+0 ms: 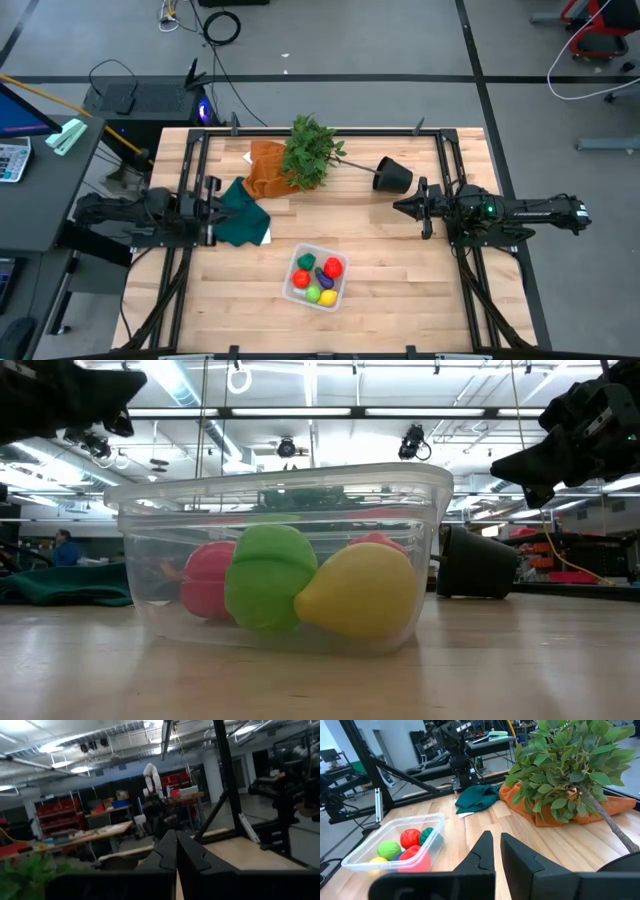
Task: Pick and placing Produce into tupperware
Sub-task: Return to Home Position
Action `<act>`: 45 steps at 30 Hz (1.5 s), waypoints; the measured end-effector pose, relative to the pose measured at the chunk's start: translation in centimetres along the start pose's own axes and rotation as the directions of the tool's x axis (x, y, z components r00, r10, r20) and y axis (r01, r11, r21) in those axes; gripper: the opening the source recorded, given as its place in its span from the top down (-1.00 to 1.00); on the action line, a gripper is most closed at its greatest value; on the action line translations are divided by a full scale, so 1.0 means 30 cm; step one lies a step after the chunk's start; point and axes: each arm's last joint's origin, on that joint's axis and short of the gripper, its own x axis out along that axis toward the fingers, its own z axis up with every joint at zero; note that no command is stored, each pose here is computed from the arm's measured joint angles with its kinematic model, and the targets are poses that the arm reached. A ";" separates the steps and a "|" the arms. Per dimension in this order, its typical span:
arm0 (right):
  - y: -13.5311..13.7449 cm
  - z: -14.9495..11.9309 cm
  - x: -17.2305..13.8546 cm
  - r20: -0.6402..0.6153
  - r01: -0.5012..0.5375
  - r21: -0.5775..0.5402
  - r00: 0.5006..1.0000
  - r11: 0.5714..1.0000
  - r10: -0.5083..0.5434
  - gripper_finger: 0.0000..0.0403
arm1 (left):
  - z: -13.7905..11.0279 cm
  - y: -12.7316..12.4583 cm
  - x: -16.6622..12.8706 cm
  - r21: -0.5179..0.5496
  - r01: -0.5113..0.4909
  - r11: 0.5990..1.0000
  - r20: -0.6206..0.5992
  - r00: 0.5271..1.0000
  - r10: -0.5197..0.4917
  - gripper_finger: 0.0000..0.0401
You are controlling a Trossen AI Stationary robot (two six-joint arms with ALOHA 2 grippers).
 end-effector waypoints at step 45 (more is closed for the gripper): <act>-0.002 0.019 -0.001 0.067 0.058 -0.164 0.997 0.985 -0.047 1.00 | -0.060 -0.002 -0.005 -0.232 -0.106 0.967 -0.194 0.979 0.061 0.94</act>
